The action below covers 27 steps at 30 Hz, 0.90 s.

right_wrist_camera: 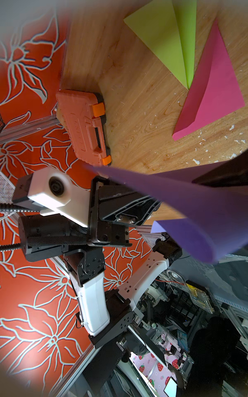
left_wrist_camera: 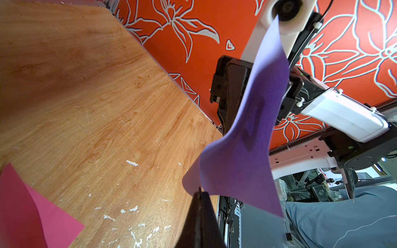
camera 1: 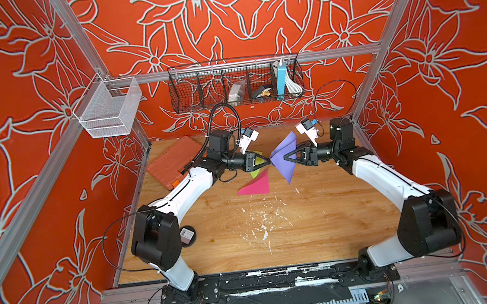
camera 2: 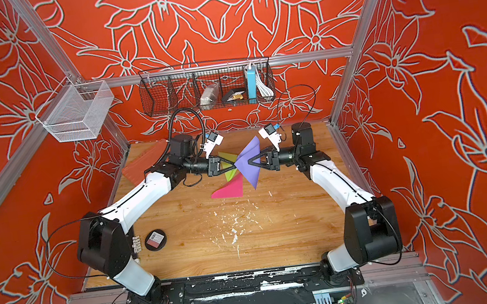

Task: Fold the square paper diagonally
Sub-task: Place the paper at the center of the board.

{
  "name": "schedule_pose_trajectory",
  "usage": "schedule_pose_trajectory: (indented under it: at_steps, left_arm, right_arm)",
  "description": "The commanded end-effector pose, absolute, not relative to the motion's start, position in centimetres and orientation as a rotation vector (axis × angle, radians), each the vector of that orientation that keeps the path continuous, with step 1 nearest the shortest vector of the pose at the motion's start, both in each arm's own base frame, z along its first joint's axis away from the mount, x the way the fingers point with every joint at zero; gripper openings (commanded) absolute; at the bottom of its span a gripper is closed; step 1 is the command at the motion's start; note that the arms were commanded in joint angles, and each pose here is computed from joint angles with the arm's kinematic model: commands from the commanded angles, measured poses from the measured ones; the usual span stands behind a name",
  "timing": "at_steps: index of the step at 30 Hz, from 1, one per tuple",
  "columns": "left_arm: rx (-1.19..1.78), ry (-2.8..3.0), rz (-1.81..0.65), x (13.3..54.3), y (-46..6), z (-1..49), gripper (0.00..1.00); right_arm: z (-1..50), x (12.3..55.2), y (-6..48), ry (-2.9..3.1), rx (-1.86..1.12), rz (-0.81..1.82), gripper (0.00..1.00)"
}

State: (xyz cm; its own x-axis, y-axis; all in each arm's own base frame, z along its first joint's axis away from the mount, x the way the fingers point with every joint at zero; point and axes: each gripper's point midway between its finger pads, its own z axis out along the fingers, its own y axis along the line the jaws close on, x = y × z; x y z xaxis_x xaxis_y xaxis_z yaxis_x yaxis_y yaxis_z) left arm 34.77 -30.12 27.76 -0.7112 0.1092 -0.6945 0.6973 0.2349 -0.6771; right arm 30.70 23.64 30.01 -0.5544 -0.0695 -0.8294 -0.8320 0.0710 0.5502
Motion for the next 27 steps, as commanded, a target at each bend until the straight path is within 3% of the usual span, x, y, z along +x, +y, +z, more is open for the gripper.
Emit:
schedule_pose_trajectory:
  at_steps: [1,15,27]
  left_arm:
    - [0.788,1.930,-1.517,34.2,-30.2,30.0,0.04]
    - [0.812,1.911,-1.561,33.4,-29.6,31.3,0.04]
    - [0.914,1.869,-1.680,31.8,-28.7,32.1,0.00]
  right_arm:
    - [30.8,29.8,23.9,1.684,-0.943,1.527,0.29]
    - [30.5,29.9,23.7,1.705,-0.932,1.456,0.21]
    - [30.8,28.8,23.5,1.687,-0.978,1.445,0.25]
